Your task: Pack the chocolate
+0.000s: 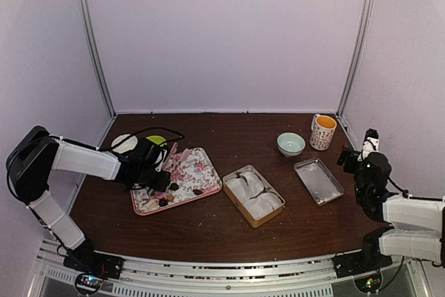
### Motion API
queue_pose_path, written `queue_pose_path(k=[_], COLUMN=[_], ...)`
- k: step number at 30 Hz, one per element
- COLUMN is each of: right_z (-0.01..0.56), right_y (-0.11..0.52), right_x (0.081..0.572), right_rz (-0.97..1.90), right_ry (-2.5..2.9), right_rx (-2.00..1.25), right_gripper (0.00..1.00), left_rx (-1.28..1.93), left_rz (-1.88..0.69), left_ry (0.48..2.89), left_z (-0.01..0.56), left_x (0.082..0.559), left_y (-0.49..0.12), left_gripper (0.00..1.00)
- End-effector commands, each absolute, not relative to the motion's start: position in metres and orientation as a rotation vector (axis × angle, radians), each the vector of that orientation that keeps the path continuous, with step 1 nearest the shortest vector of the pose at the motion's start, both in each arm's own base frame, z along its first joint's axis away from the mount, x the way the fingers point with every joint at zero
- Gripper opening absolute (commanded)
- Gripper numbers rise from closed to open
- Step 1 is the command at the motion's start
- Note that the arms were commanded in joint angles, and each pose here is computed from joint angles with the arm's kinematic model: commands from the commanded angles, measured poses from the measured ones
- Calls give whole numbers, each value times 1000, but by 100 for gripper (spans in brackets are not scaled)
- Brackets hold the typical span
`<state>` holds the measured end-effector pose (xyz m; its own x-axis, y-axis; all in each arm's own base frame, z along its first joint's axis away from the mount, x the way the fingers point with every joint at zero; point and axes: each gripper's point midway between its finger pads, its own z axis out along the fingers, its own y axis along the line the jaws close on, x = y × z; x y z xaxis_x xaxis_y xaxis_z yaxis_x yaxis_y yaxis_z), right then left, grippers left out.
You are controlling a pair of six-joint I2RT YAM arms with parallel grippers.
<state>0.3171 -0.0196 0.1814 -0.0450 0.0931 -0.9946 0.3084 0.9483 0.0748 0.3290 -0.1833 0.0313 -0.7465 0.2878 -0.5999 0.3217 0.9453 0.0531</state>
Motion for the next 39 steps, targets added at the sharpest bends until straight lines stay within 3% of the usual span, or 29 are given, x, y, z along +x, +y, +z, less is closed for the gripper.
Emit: queue_pose_path(k=[1, 13, 27, 34, 39], right_z=[190, 186, 188, 193, 193], right_y=[-35, -25, -16, -15, -18], right_x=[312, 318, 328, 322, 319], right_rz=[-229, -164, -150, -127, -181], right_ry=[1493, 1548, 1563, 1506, 1495], right_rx=[376, 353, 296, 291, 258], right_gripper=[100, 100, 100, 100, 100], left_rx=[415, 409, 366, 388, 397], left_rz=[-108, -83, 33, 46, 50], left_ry=[2434, 2436, 2436, 2467, 2474], left_z=[42, 41, 40, 30, 27], left_x=[334, 336, 348, 351, 354], left_y=[-188, -186, -174, -178, -180], left_gripper=[56, 56, 40, 41, 47])
